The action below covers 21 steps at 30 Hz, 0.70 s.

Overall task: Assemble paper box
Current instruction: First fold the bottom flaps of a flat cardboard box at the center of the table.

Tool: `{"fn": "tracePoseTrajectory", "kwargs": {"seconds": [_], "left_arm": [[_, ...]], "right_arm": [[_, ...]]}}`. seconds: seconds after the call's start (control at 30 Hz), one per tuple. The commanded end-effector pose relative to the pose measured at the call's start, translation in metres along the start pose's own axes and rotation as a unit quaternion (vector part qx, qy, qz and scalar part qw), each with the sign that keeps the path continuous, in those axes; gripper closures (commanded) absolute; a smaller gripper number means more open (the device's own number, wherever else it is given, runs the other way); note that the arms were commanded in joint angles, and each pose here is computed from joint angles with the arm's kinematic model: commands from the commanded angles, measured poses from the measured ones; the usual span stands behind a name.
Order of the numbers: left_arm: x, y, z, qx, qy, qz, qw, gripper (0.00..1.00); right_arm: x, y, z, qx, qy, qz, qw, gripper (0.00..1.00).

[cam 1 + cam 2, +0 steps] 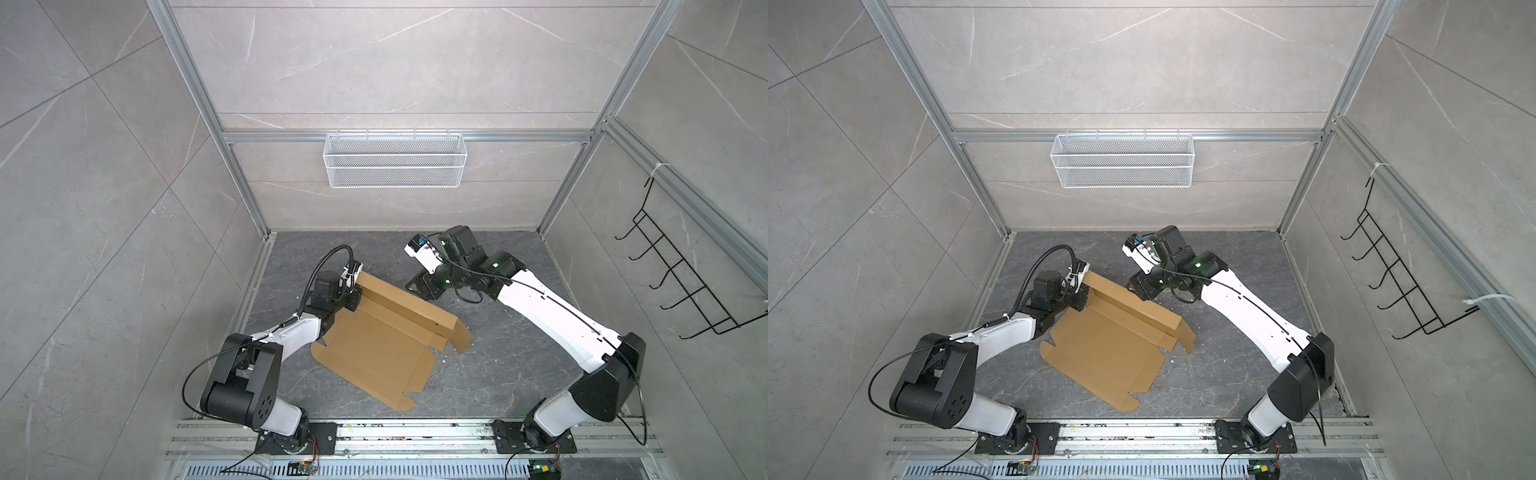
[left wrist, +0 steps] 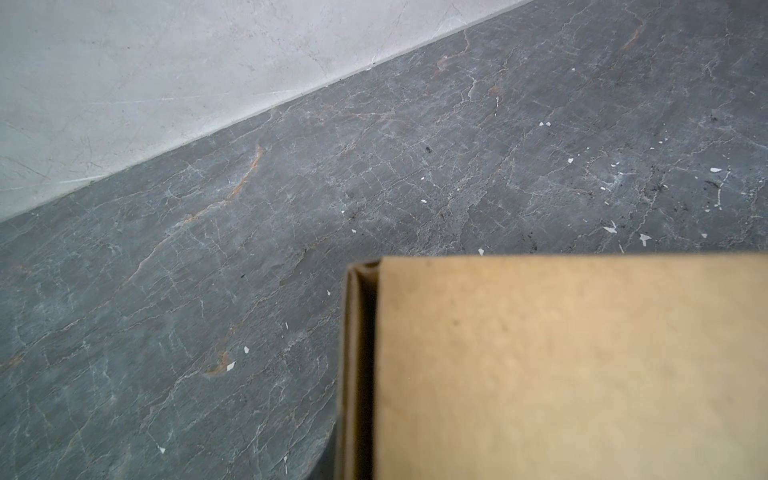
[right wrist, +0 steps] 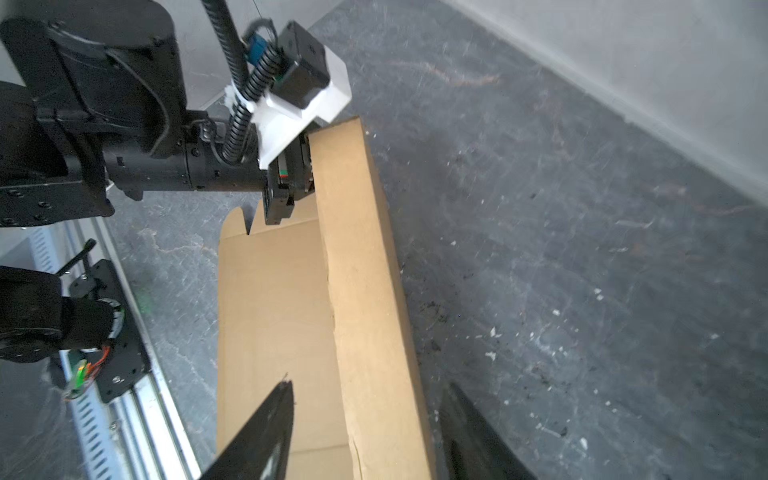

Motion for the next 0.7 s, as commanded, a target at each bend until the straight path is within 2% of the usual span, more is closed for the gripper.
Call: {"fn": "tracePoseTrajectory", "kwargs": {"seconds": [0.0,0.07,0.33,0.67], "left_arm": [[0.009,-0.002,-0.003,0.003,-0.026,-0.018,0.999,0.89],[0.010,-0.002,-0.003,0.003,-0.026,-0.019,0.999,0.89],[0.011,-0.003,-0.005,0.000,-0.022,-0.017,1.000,0.89],[0.010,-0.003,-0.007,-0.001,-0.015,-0.019,1.000,0.89]], "right_arm": [[-0.023,0.016,-0.013,0.069,0.084,-0.068,0.992,0.41],[-0.028,0.008,-0.025,0.069,0.108,-0.084,0.988,0.41],[-0.023,-0.011,-0.053,0.060,0.126,-0.104,0.985,0.40],[-0.041,-0.035,-0.081,0.047,0.164,-0.131,0.977,0.46]]}}
Point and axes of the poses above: each gripper's point midway between its finger pads, its own z axis back along the fingers, its own y axis along the line the jaws close on, x = y × z, the point moved 3 cm from there along z, back along the fingers, and after that the axes turned 12 degrees about z, right-handed, at the moved point
